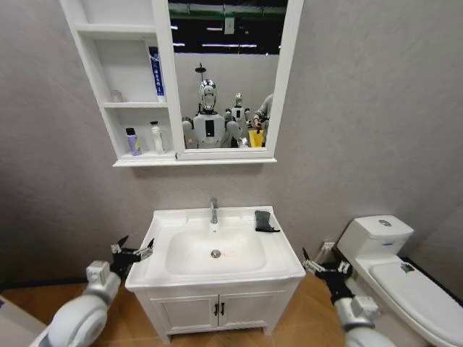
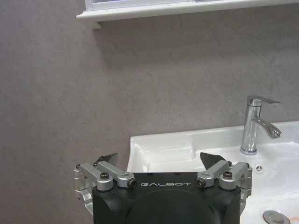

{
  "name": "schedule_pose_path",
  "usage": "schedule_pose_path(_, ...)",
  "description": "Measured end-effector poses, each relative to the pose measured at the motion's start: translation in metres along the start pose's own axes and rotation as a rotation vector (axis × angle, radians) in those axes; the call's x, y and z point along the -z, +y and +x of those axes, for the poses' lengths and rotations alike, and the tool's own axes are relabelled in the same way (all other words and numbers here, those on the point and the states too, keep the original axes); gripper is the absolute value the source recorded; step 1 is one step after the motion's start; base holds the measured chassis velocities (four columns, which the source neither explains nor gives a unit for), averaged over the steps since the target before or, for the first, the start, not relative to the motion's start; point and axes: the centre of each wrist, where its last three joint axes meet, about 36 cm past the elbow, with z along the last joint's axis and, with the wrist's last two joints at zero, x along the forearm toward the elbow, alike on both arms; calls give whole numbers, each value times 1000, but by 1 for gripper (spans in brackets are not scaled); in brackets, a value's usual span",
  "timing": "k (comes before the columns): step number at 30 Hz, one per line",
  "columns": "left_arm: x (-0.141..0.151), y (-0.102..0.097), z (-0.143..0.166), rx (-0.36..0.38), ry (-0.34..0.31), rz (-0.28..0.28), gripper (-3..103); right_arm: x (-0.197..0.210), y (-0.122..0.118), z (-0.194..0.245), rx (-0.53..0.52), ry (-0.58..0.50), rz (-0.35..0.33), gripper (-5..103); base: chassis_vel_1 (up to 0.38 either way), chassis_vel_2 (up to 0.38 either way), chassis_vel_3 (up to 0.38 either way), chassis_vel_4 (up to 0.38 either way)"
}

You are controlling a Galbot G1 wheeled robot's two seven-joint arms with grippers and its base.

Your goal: Move facial cleanser and shampoo from washbasin to cabinet, then wipe washbasin with towel.

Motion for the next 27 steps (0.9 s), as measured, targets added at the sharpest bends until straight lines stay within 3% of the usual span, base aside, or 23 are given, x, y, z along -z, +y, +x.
schedule_pose_path(3, -14, -12, 20, -4, 0, -31, 98, 10, -6, -30, 16, 76, -45, 100, 0, 0, 0, 0)
schedule_pose_path(5, -27, -22, 35, -17, -11, -87, 98, 14, -15, -69, 33, 161, -105, 100, 0, 0, 0, 0)
schedule_pose_path(7, -30, -25, 38, -19, -19, -91, 98, 16, -16, -85, 44, 174, -119, 100, 0, 0, 0, 0)
schedule_pose_path(10, -34, -30, 44, -29, -34, -71, 95, 21, -13, -112, 61, 180, -139, 100, 0, 0, 0, 0)
schedule_pose_path(12, -36, -35, 47, -59, -77, -44, 101, 21, -5, -139, 82, 198, -159, 100, 0, 0, 0, 0)
schedule_pose_path(16, -32, -37, 49, -99, -117, -23, 98, 13, 8, -167, 98, 246, -165, 100, 0, 0, 0, 0)
schedule_pose_path(27, -25, -32, 48, -102, -141, -12, 97, -8, 35, -245, 119, 311, -131, 100, 0, 0, 0, 0)
